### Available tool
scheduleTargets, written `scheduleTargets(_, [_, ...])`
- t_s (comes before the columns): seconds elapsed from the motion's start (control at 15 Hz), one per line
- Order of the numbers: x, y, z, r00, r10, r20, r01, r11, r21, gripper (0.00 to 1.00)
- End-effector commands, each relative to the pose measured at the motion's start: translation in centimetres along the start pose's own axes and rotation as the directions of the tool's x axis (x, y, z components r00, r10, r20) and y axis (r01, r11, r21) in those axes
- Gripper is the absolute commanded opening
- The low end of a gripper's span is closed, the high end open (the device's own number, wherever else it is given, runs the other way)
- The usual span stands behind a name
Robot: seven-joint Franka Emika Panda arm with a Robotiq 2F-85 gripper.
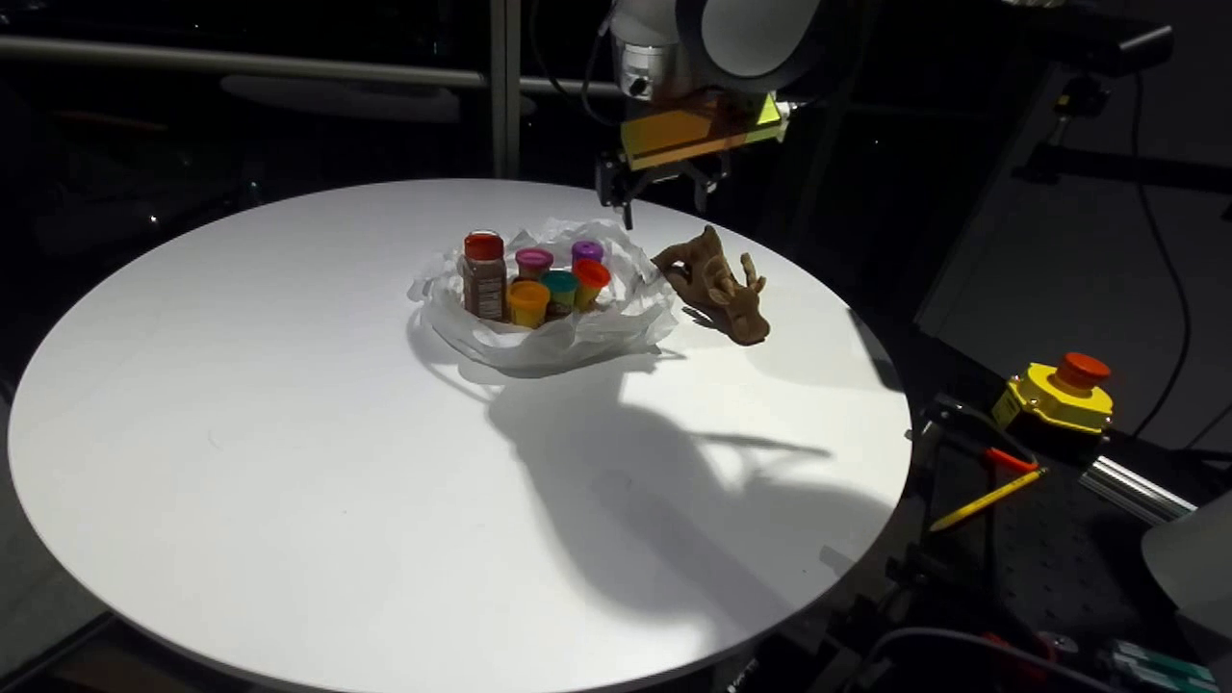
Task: Put the contents on the table into the plastic bag.
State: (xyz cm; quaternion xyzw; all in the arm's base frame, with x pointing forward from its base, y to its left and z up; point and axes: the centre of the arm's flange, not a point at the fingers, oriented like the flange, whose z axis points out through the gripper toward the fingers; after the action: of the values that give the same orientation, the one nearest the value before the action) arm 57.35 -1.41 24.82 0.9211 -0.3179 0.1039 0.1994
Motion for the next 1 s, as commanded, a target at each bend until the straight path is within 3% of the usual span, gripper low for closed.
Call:
scheduleTargets(0.0, [0.5,4.0,0.6,0.998,-0.045,0.055,0.046,0.999,-0.028,1.0])
scheduleTargets(0.2, [2.3,6.2,3.5,0.999,-0.016,0.046,0.018,0.999,-0.033,1.0])
scheduleTargets(0.53, [4.7,9.4,8.7,0.995,0.003,0.099,-0.001,1.0,-0.018,1.0])
scheduleTargets(0.93, [6.2,10.6,11.8,0.995,0.009,0.098,-0.02,0.993,0.113,1.0])
